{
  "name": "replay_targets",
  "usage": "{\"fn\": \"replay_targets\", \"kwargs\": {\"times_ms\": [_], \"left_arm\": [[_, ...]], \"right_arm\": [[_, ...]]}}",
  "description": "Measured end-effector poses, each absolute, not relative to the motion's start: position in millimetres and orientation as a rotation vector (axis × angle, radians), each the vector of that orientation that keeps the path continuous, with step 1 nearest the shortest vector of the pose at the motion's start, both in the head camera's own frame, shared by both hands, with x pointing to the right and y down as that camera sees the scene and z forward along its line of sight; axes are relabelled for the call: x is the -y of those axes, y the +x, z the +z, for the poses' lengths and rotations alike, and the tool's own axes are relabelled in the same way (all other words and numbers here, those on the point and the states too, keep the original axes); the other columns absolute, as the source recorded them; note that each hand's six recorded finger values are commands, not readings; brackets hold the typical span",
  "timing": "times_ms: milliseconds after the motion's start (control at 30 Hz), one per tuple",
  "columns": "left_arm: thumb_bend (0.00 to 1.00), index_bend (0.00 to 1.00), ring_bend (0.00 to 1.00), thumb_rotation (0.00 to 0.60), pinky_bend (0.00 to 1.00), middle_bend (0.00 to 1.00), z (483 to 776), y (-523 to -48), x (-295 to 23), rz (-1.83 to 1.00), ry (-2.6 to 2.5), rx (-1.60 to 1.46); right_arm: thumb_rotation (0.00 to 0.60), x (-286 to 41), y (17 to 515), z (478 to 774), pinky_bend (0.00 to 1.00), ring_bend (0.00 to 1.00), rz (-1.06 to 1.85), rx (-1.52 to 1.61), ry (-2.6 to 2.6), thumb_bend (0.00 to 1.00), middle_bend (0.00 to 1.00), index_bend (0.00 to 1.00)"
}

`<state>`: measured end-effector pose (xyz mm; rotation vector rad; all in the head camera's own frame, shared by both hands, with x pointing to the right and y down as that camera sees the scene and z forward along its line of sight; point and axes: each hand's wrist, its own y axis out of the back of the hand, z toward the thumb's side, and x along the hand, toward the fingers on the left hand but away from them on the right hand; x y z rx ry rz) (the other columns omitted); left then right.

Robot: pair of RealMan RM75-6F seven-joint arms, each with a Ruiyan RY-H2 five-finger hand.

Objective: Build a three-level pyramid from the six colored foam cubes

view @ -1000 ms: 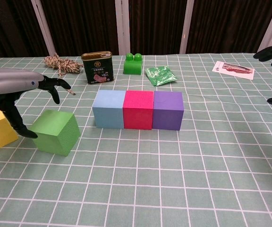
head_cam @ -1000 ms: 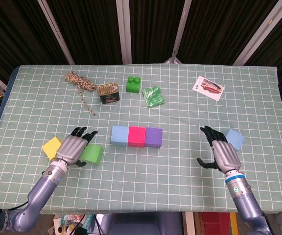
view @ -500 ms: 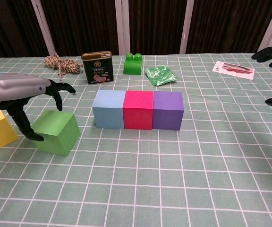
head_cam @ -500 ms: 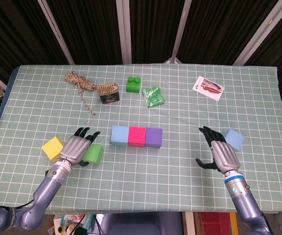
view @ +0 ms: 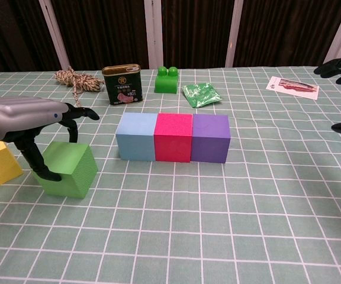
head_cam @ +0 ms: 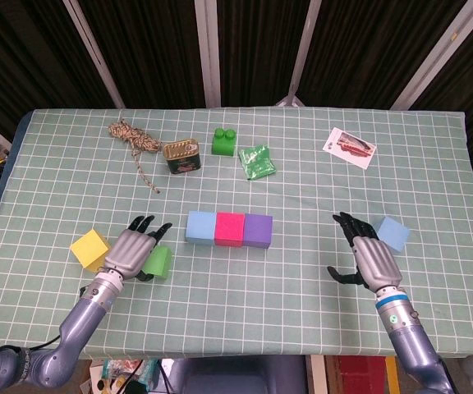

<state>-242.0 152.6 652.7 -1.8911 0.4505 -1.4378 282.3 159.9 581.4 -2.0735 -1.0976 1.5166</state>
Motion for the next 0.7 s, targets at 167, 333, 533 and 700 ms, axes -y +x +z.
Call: {"fn": "replay_targets", "kwargs": {"times_ms": [167, 333, 533, 700], "left_arm": [[0.23, 0.07, 0.02, 0.6, 0.07, 0.41, 648.5, -241.7, -152.1, -1.439, -1.889, -0.475], [0.24, 0.07, 0.02, 0.6, 0.07, 0.41, 636.1, -237.0, -147.1, -1.423, -1.895, -0.522], [0.24, 0.07, 0.02, 0.6, 0.07, 0.41, 609.5, -224.9, -131.7, -1.376, -1.883, -0.574], [0.24, 0.07, 0.02, 0.6, 0.07, 0.41, 591.4, -214.8, -115.8, -1.347, -1.857, -0.604]], "right_arm": [[0.6, -160.7, 282.0, 581.9, 0.0, 0.0, 1.518, 1.097, -2.076, 0.31, 0.0, 0.0], [0.6, -160.3, 282.1, 581.7, 0.0, 0.0, 1.517, 1.1, -2.075, 0.31, 0.0, 0.0], [0.6, -159.8, 281.8, 580.9, 0.0, 0.0, 1.514, 1.106, -2.081, 0.31, 0.0, 0.0], [0.6, -158.7, 283.0, 580.3, 0.0, 0.0, 1.515, 1.119, -2.088, 0.31, 0.0, 0.0]]}}
